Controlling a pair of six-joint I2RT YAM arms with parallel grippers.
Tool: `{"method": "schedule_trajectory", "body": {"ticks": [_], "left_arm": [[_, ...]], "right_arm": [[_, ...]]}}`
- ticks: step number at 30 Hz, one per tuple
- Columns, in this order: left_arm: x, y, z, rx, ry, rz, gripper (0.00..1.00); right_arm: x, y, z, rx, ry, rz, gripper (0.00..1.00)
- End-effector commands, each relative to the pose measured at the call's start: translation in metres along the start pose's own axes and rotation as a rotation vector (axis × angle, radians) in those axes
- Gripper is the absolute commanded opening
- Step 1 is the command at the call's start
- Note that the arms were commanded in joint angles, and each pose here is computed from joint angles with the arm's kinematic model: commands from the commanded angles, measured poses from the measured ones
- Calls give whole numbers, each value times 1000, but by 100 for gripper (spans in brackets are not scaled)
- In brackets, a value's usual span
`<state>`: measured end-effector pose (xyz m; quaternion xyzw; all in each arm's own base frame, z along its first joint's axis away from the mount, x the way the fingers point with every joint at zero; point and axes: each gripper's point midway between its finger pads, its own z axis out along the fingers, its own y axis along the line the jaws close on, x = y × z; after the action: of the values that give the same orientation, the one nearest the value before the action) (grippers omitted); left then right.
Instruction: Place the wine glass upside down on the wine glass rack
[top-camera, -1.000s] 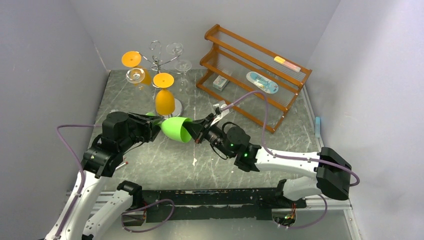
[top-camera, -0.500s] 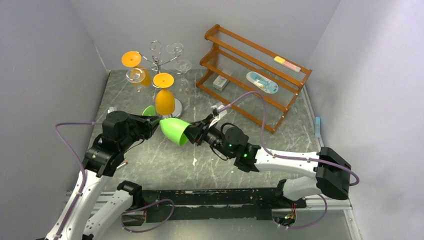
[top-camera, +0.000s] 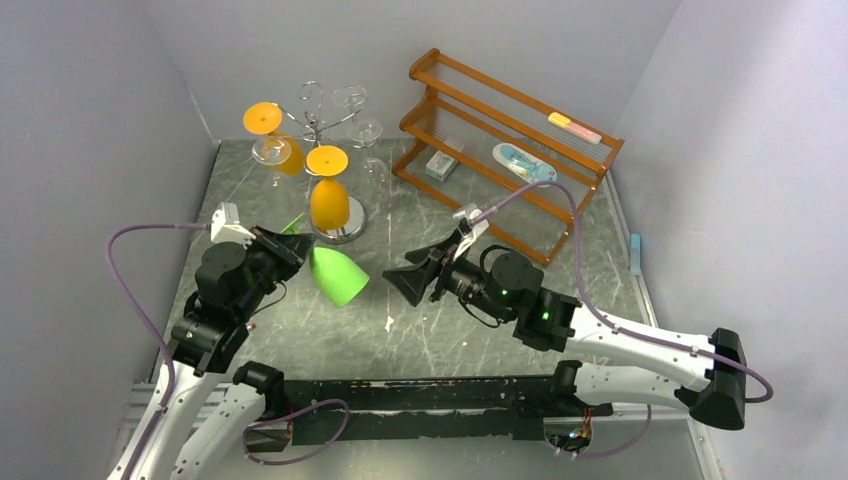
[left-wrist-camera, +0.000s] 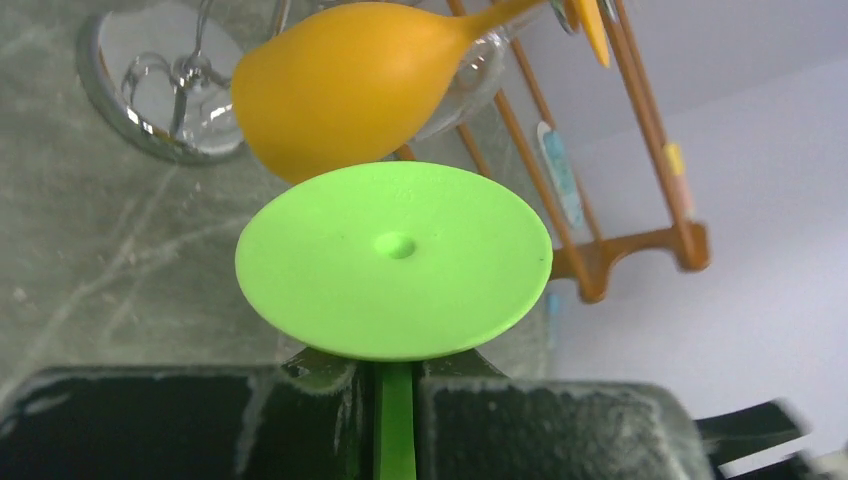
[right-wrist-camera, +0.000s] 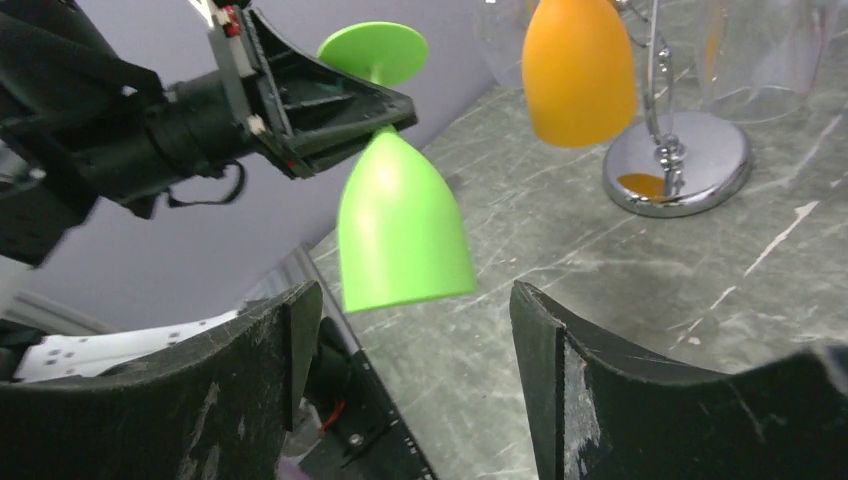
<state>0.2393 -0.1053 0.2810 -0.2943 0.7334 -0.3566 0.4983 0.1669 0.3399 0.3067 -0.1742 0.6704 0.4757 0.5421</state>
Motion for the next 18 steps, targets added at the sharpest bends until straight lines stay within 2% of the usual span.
{"method": "schedule_trajectory", "body": {"ticks": [1, 9, 12, 18], "left_arm": [[4, -23, -1, 234, -16, 394, 5], [12, -44, -6, 465, -47, 817, 5], [17, -56, -14, 570, -63, 917, 5], [22, -73, -30, 731, -136, 1020, 5]], "right_arm": [[-10, 22, -1, -31, 98, 68, 73], [-26, 74, 35, -120, 181, 388, 77], [-27, 80, 52, -94, 201, 499, 78], [-49, 73, 66, -28, 98, 668, 75]]}}
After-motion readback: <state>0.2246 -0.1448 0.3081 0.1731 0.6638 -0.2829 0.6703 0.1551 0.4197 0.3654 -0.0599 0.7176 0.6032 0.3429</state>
